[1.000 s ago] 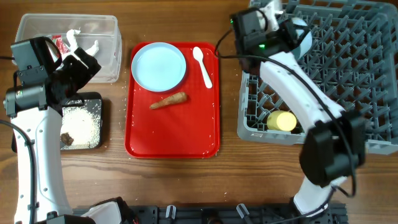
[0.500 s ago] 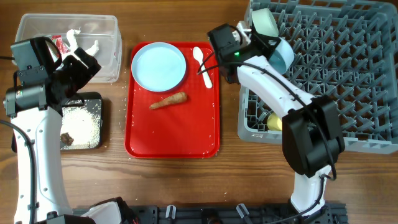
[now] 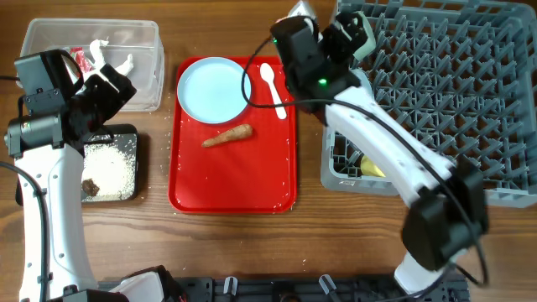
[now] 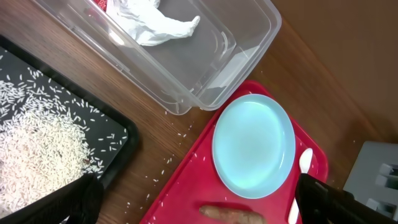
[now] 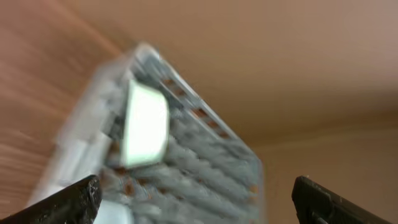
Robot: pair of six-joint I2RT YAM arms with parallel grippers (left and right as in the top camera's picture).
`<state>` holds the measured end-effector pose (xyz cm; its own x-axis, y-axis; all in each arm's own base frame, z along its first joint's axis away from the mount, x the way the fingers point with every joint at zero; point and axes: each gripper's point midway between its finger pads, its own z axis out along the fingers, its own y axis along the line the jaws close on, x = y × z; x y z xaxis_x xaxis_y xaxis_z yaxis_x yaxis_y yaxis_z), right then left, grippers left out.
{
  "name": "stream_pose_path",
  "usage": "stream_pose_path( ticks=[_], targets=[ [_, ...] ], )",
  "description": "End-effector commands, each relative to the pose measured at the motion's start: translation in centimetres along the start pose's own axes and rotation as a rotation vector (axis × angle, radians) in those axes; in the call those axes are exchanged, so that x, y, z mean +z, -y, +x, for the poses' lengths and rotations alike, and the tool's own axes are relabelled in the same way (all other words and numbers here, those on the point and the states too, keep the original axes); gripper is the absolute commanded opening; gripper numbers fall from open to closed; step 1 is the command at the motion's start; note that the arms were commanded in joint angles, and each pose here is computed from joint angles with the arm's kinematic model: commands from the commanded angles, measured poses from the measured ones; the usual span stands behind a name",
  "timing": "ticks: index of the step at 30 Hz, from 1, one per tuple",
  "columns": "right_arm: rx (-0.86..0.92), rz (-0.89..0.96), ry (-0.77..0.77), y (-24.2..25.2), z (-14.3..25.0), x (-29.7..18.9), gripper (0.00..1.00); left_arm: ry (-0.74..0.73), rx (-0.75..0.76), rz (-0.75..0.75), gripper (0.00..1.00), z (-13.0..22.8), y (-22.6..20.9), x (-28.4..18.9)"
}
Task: Sort waste into correct bins and load items into the dishwasher rack
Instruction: 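Grasp the light-blue bowl with right gripper and place it in the rack, then grasp the light-blue plate with right gripper and stand it in the rack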
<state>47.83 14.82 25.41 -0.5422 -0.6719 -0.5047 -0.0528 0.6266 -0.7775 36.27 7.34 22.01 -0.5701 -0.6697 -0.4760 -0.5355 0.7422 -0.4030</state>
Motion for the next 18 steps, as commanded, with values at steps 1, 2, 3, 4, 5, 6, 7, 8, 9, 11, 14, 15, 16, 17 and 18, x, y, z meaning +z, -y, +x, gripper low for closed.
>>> stream_pose_path(
  ticks=[1,2,3,4,5,6,7,8,9,11,14,15,16,17,18],
  targets=[
    [0.261,-0.735,0.278,-9.3,-6.3,-9.4,1.0,0.022,-0.004,0.001,1.0,-0.6,0.0,-0.5],
    [0.288,-1.03,0.333,-12.8,-7.5,-13.2,1.0,0.022,-0.004,0.001,1.0,-0.6,0.0,-0.5],
    [0.388,-1.256,0.306,-15.4,-8.1,-15.6,1.0,0.022,-0.004,0.001,1.0,-0.6,0.0,-0.5],
    [0.505,-1.318,0.175,-17.8,-7.5,-14.8,0.99,0.022,-0.004,0.001,1.0,-0.6,0.0,-0.5],
    [0.585,-1.275,0.043,-20.0,-6.3,-12.5,0.99,0.022,-0.004,0.001,1.0,-0.6,0.0,-0.5],
    [0.672,-1.206,-0.107,-22.6,-4.4,-9.9,0.98,0.022,-0.004,0.001,1.0,-0.6,0.0,-0.5],
    [0.705,-1.186,-0.165,-23.7,-3.6,-9.0,0.96,0.022,-0.004,0.001,1.0,-0.6,0.0,-0.5],
    [0.756,-1.148,-0.228,-24.9,-2.8,-7.8,0.84,0.022,-0.004,0.001,1.0,-0.6,0.0,-0.5],
    [0.795,-1.096,-0.251,-25.2,-2.4,-6.7,0.78,0.022,-0.004,0.001,1.0,-0.6,0.0,-0.5],
    [0.932,-0.871,-0.303,-24.8,-0.9,-3.0,0.63,0.022,-0.004,0.001,1.0,-0.6,0.0,-0.5],
    [1.019,-0.783,-0.34,-25.8,0.1,-1.0,0.47,0.022,-0.004,0.001,1.0,-0.6,0.0,-0.5],
    [1.029,-0.778,-0.358,-26.7,0.6,-0.6,0.43,0.022,-0.004,0.001,1.0,-0.6,0.0,-0.5],
    [1.041,-0.769,-0.387,-27.6,1.3,-0.2,0.4,0.022,-0.004,0.001,1.0,-0.6,0.0,-0.5],
    [1.042,-0.772,-0.409,-28.8,1.9,0.2,0.37,0.022,-0.004,0.001,1.0,-0.6,0.0,-0.5],
    [1.046,-0.785,-0.406,-29.4,1.9,0.4,0.36,0.022,-0.004,0.001,1.0,-0.6,0.0,-0.5]
  ],
)
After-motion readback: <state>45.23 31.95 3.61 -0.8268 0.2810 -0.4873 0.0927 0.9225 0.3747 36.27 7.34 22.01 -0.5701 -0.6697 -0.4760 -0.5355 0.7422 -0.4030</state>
